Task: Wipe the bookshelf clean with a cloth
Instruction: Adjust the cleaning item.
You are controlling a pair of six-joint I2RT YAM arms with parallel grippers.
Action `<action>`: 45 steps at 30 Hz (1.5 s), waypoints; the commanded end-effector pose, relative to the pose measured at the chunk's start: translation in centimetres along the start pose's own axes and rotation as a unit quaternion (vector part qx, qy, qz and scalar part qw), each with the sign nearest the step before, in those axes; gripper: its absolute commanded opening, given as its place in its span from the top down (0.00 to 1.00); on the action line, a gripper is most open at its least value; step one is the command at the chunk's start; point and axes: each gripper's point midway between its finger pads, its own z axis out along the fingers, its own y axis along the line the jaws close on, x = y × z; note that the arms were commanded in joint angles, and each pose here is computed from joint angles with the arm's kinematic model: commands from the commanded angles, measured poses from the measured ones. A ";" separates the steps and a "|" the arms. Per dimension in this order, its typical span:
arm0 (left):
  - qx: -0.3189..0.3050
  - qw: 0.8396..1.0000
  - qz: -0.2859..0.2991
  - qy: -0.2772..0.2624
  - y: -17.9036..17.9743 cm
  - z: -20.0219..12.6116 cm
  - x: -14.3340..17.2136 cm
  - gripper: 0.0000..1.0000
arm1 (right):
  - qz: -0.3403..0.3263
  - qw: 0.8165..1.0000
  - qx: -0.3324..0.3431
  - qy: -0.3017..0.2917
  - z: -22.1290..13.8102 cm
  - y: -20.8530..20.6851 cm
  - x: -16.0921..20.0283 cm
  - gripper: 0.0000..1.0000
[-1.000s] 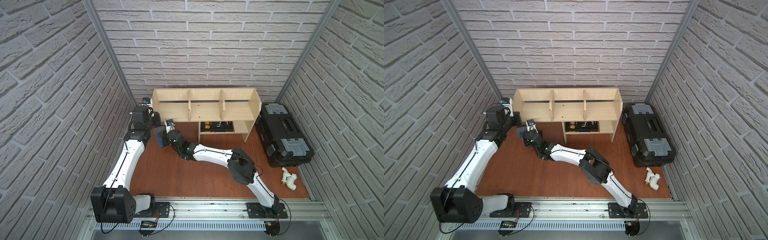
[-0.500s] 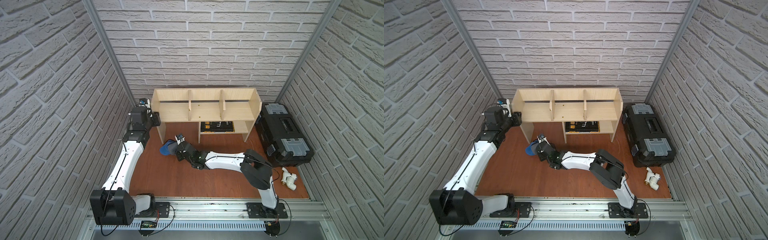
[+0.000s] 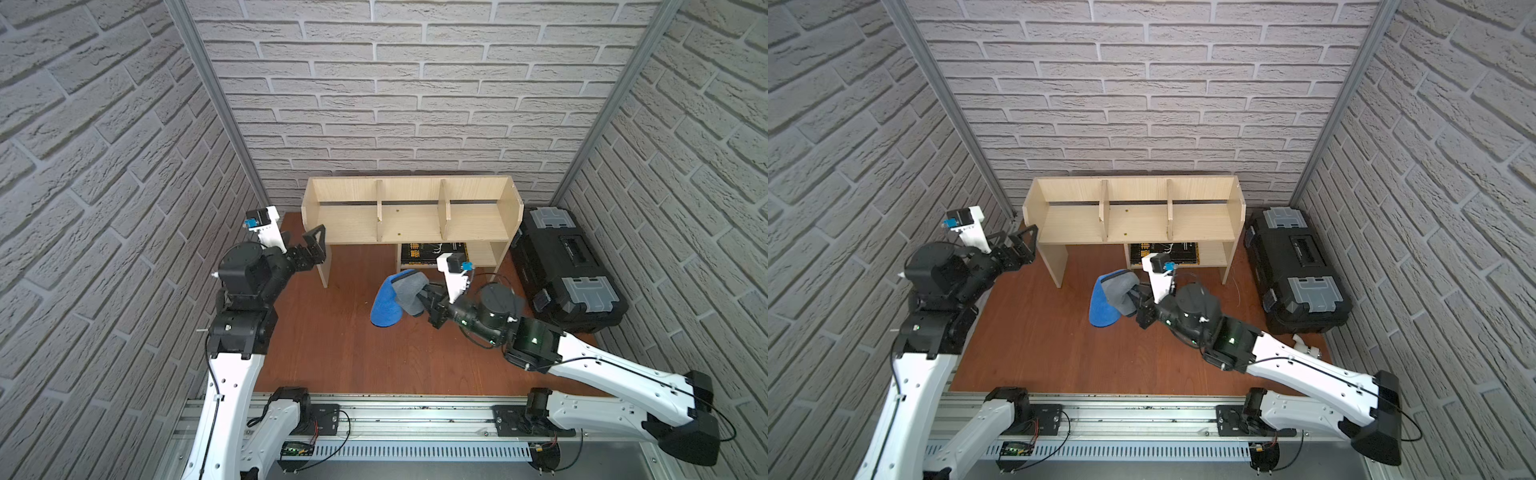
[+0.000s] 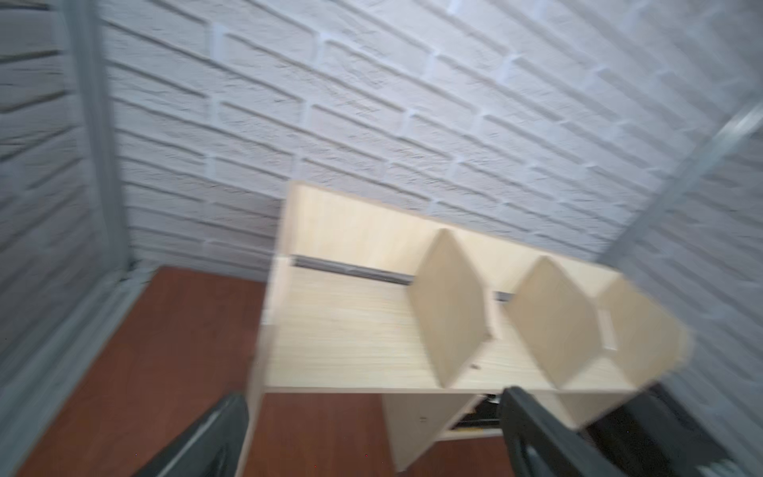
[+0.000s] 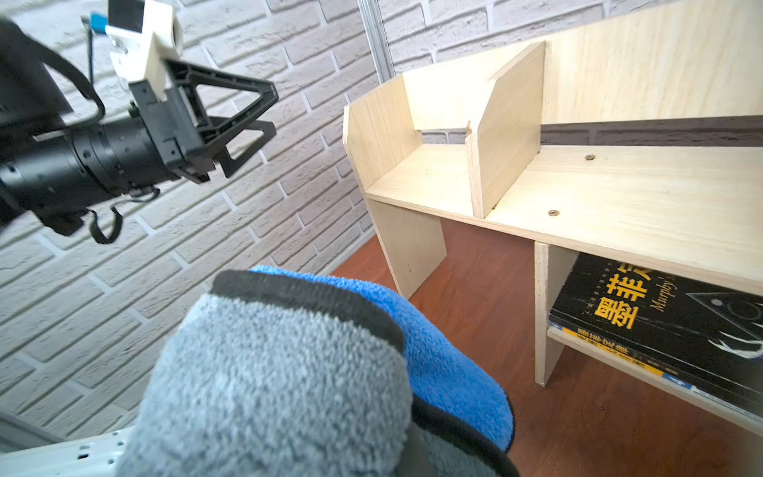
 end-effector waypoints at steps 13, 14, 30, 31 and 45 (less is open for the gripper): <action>0.458 0.873 -0.148 0.074 -19.4 -2.4 10.1 0.02 | 0.100 0.976 -0.167 -0.100 -4.9 1.8 -2.9 0.97; 0.469 0.866 -0.160 0.067 -19.7 -2.3 9.8 0.01 | 0.103 0.975 -0.167 -0.103 -4.7 1.7 -2.8 0.97; 0.499 0.847 -0.166 0.078 -22.0 -1.2 11.6 0.31 | 0.163 0.969 -0.165 -0.082 -0.9 0.5 -0.6 0.97; 0.490 0.853 -0.163 0.074 -21.7 -1.0 11.4 0.40 | 0.165 0.970 -0.160 -0.079 -0.8 0.3 -0.4 0.97; 0.368 0.924 -0.104 0.019 -17.8 -0.2 9.1 1.00 | 0.148 0.988 -0.039 -0.031 -1.8 -3.7 3.0 0.31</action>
